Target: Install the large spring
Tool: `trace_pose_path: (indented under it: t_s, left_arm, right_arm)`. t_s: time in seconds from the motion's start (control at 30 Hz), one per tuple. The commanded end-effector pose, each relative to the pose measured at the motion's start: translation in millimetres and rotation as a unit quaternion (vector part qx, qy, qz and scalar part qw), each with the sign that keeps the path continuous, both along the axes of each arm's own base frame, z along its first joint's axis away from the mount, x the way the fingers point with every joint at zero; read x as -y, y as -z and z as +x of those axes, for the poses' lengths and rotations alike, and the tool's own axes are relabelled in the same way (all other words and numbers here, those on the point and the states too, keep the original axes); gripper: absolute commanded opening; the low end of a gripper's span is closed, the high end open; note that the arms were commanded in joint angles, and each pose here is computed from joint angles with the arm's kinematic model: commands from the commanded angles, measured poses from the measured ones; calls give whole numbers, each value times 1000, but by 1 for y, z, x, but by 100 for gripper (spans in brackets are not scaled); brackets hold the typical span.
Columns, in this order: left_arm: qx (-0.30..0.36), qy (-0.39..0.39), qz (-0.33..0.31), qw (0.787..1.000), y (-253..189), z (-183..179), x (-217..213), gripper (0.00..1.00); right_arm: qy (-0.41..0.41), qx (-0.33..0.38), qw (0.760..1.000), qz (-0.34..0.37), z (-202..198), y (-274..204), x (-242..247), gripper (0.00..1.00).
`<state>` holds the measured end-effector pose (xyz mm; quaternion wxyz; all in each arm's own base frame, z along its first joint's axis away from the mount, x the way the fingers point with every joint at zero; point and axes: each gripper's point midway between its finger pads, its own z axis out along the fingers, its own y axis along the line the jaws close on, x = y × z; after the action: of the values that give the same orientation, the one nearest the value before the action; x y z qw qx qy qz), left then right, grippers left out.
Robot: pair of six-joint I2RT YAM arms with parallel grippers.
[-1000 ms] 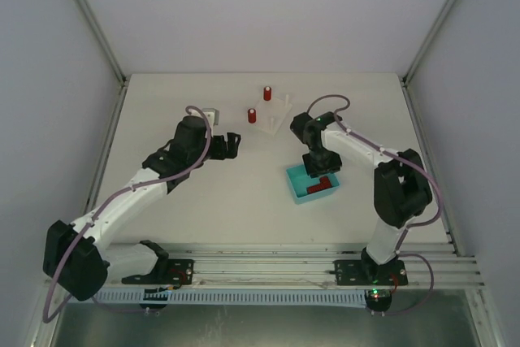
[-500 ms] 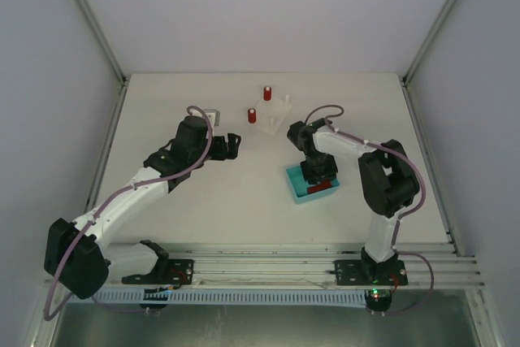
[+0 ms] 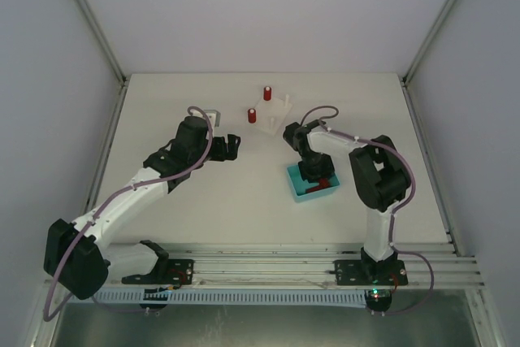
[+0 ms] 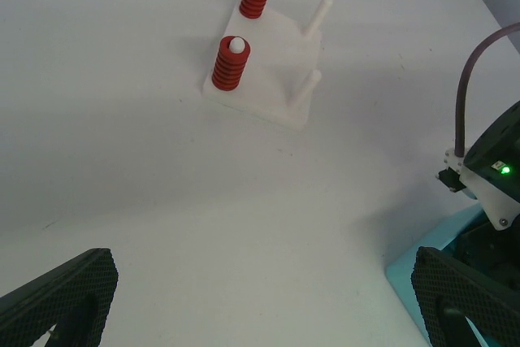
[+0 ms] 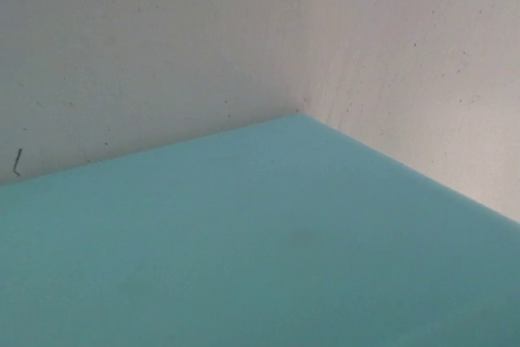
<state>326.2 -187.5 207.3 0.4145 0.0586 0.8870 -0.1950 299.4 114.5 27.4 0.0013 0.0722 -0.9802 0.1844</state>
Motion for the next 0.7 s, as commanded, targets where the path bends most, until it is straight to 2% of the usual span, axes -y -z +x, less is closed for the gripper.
trace_pose_path:
  t_s: [0.0, 0.23, 0.5, 0.67]
  left_arm:
    - [21, -3, -3, 1000, -20, 2, 0, 99]
    - [16, 3, -10, 1000, -18, 5, 5, 99]
    - [15, 3, -20, 1000, -21, 7, 8, 99]
    - [0, 11, -60, 998, -21, 7, 17, 99]
  right_arm:
    - [-4, 34, 999, 19, 12, -3, -1, 28]
    - [-9, 76, 994, 73, 30, -29, -19, 25]
    - [-4, 90, 991, 96, 32, -43, -25, 23]
    - [-4, 125, 985, 117, 35, -73, -27, 22]
